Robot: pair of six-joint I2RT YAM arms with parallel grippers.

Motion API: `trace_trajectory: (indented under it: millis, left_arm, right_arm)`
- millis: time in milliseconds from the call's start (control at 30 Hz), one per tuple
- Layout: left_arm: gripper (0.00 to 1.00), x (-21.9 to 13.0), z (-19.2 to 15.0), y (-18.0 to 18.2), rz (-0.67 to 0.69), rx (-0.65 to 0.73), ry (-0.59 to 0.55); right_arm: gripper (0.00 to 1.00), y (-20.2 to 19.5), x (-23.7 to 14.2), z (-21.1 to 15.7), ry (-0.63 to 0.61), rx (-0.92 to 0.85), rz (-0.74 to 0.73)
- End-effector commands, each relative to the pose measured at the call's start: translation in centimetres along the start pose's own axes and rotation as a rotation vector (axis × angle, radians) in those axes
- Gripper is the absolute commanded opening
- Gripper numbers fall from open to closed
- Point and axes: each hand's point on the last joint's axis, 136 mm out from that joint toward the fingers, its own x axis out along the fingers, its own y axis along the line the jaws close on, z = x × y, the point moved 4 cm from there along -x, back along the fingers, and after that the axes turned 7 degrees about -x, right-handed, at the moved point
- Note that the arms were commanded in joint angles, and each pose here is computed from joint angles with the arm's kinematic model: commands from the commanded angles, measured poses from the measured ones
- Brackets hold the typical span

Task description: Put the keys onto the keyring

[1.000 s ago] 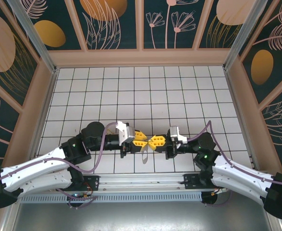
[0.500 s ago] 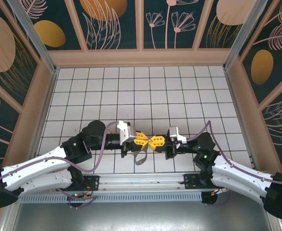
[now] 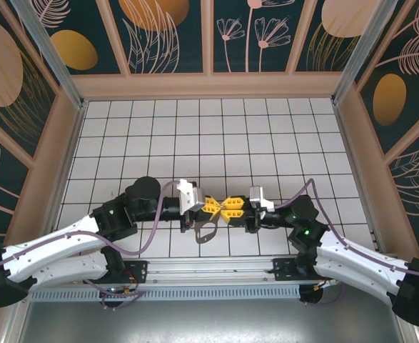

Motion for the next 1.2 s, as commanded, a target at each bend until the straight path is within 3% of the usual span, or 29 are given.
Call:
trace_trajectory:
  millis: [0,133,267,733,933,1167]
  left_arm:
    - [0.00,0.3,0.0,0.8,0.055,0.051,0.055]
    - [0.00,1.0,-1.2,1.5,0.078,0.067,0.137]
    - [0.00,1.4,-1.8,1.8,0.081,0.071,0.186]
    - [0.00,1.0,-2.4,1.3,0.058,0.053,0.219]
    - [0.00,1.1,-2.6,1.2,0.047,0.051,0.236]
    - [0.00,0.9,-2.4,0.5,0.006,0.007,0.199]
  right_arm:
    - [0.26,-1.3,0.1,0.8,0.073,-0.039,-0.088]
    - [0.27,-1.9,0.2,0.4,0.167,-0.041,-0.125]
    - [0.22,-2.2,0.1,0.1,0.223,-0.048,-0.149]
    - [0.15,-2.2,0.1,0.7,0.257,-0.079,-0.149]
    - [0.00,-2.0,0.4,0.1,0.276,-0.077,-0.135]
    - [0.00,-1.2,0.4,-0.5,0.284,-0.126,-0.115]
